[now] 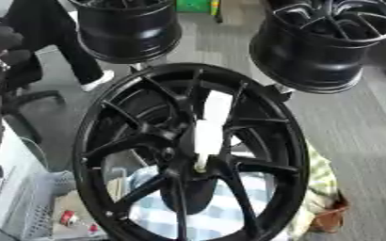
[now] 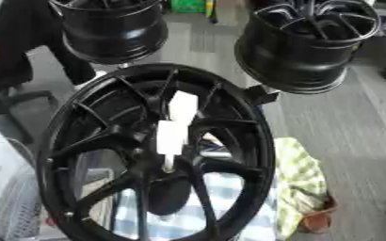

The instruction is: Pull the pin out of the wheel hub.

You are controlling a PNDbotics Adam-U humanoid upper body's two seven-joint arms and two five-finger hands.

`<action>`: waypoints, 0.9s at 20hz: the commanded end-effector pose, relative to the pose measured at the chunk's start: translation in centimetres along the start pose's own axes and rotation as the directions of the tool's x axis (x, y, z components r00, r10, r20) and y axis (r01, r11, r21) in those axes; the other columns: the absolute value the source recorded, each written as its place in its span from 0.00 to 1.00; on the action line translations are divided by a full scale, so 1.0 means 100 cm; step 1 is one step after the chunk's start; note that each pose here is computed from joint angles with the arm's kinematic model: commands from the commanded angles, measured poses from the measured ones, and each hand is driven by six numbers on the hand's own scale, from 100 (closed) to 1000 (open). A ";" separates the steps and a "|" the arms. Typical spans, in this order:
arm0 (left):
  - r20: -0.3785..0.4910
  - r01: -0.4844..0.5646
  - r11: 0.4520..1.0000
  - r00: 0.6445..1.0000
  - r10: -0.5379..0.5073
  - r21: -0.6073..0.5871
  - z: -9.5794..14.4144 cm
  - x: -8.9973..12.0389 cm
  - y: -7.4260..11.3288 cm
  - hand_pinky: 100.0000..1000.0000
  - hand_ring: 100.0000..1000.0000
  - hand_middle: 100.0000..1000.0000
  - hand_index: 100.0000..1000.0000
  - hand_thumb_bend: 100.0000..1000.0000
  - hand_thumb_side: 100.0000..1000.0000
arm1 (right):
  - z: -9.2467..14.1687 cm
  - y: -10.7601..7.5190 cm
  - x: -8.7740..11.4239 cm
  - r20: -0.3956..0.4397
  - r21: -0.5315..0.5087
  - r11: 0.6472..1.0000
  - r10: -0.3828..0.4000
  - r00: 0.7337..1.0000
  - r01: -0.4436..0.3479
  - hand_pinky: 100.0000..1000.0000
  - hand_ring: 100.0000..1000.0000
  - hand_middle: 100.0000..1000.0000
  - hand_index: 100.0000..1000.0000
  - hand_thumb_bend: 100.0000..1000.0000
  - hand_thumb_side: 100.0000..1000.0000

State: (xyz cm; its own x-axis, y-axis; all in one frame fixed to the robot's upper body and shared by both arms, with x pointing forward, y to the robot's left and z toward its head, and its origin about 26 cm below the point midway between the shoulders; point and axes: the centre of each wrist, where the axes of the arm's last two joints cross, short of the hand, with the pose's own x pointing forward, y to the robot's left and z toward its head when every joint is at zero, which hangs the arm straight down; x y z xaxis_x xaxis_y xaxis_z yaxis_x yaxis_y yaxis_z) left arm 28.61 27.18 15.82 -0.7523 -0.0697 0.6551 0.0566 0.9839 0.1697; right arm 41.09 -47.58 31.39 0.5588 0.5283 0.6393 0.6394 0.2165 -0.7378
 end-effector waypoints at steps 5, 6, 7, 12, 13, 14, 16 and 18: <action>0.031 0.012 1.000 0.999 -0.012 -0.006 -0.006 0.006 0.003 0.76 0.79 0.69 0.80 0.00 0.65 | 0.026 -0.032 0.032 0.247 0.029 0.980 -0.199 0.948 0.198 0.71 0.62 0.58 0.72 0.48 0.16; 0.031 0.013 1.000 0.999 -0.012 -0.006 -0.006 0.006 0.003 0.76 0.79 0.69 0.80 0.00 0.65 | 0.032 -0.034 0.035 0.287 0.051 0.974 -0.226 0.931 0.221 0.70 0.62 0.57 0.72 0.36 0.13; 0.032 0.013 1.000 0.999 -0.013 -0.006 -0.006 0.006 0.003 0.76 0.79 0.69 0.80 0.00 0.65 | 0.038 -0.036 0.038 0.319 0.074 0.968 -0.249 0.914 0.238 0.70 0.62 0.56 0.71 0.35 0.14; 0.039 0.015 1.000 0.999 -0.014 -0.006 -0.007 0.007 0.003 0.76 0.79 0.69 0.80 0.00 0.65 | 0.074 -0.044 0.054 0.469 0.196 0.939 -0.342 0.814 0.281 0.71 0.60 0.54 0.70 0.33 0.14; 0.041 0.015 1.000 0.999 -0.014 -0.006 -0.007 0.007 0.003 0.76 0.79 0.69 0.80 0.00 0.65 | 0.082 -0.046 0.057 0.498 0.215 0.932 -0.361 0.789 0.290 0.71 0.60 0.54 0.69 0.33 0.13; 0.042 0.014 1.000 0.999 -0.014 -0.005 -0.007 0.007 0.003 0.76 0.79 0.69 0.80 0.00 0.65 | 0.090 -0.047 0.061 0.526 0.235 0.924 -0.382 0.760 0.302 0.71 0.59 0.54 0.69 0.33 0.13; 0.044 0.013 1.000 0.999 -0.013 -0.004 -0.007 0.007 0.003 0.76 0.79 0.69 0.80 0.00 0.65 | 0.107 -0.050 0.066 0.575 0.272 0.905 -0.426 0.698 0.328 0.71 0.59 0.53 0.69 0.33 0.12; 0.046 0.013 1.000 0.999 -0.013 -0.003 -0.008 0.007 0.003 0.76 0.79 0.69 0.80 0.00 0.64 | 0.122 -0.053 0.069 0.608 0.305 0.886 -0.463 0.645 0.348 0.71 0.59 0.53 0.69 0.33 0.11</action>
State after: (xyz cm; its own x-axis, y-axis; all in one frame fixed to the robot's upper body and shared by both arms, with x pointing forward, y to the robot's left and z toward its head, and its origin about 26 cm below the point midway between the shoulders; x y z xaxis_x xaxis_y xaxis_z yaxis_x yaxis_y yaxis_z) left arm 28.66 27.14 15.93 -0.7593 -0.0676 0.6472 0.0536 0.9847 0.1657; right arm 36.25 -35.80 35.47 -0.1854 0.7345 0.6528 0.5907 0.6142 -0.5233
